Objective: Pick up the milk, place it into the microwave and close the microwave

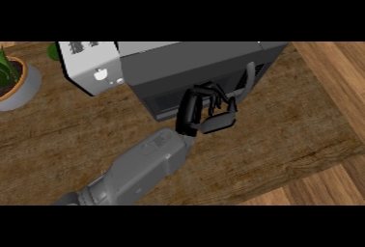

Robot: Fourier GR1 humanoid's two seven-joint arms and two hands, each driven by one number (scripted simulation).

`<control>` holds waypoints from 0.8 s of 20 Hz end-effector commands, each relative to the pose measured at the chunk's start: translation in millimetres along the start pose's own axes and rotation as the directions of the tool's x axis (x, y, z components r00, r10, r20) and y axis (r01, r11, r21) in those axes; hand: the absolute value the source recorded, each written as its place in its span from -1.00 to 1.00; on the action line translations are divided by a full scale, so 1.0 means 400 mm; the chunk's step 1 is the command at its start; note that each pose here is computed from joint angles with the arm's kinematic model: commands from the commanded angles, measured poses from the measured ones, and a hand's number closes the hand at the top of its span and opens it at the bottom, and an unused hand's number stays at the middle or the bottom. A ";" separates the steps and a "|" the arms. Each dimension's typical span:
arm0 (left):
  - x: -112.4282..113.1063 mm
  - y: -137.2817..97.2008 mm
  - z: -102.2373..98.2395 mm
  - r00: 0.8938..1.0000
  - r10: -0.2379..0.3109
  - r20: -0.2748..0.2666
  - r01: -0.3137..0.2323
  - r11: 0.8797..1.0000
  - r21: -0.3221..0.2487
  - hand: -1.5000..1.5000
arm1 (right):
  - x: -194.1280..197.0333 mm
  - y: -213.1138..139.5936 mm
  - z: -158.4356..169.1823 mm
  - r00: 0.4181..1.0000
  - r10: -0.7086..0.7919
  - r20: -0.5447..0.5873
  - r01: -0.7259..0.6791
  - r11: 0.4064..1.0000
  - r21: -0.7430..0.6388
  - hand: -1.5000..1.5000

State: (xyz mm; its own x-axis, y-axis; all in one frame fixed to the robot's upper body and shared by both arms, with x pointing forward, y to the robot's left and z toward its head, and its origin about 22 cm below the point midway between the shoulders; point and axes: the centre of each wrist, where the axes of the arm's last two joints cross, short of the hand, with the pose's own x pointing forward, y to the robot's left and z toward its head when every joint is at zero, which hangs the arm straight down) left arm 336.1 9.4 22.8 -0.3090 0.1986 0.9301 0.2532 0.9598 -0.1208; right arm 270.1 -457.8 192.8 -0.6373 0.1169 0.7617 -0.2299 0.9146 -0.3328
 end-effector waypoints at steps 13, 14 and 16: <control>0.028 0.004 -0.074 1.000 -0.010 0.017 0.009 1.000 0.026 1.00 | -0.014 -0.040 -0.010 0.996 -0.081 0.033 0.082 0.996 -0.032 -1.00; 0.029 0.003 -0.074 1.000 -0.008 0.017 0.007 1.000 0.024 1.00 | -0.006 -0.048 -0.011 0.997 -0.078 0.022 0.078 0.997 -0.012 -1.00; 0.029 0.004 -0.075 1.000 -0.008 0.024 0.007 0.999 0.031 1.00 | -0.004 -0.052 -0.015 0.997 -0.076 0.027 0.077 0.997 -0.021 -1.00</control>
State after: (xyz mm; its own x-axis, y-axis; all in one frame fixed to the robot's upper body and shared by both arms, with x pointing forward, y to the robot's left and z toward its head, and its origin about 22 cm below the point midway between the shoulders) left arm 336.1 5.6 23.3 -0.3144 0.2087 0.9261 0.2672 0.9556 -0.1247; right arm 278.4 -471.9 199.9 -0.6262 0.0618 0.7772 -0.2377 0.9343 -0.2658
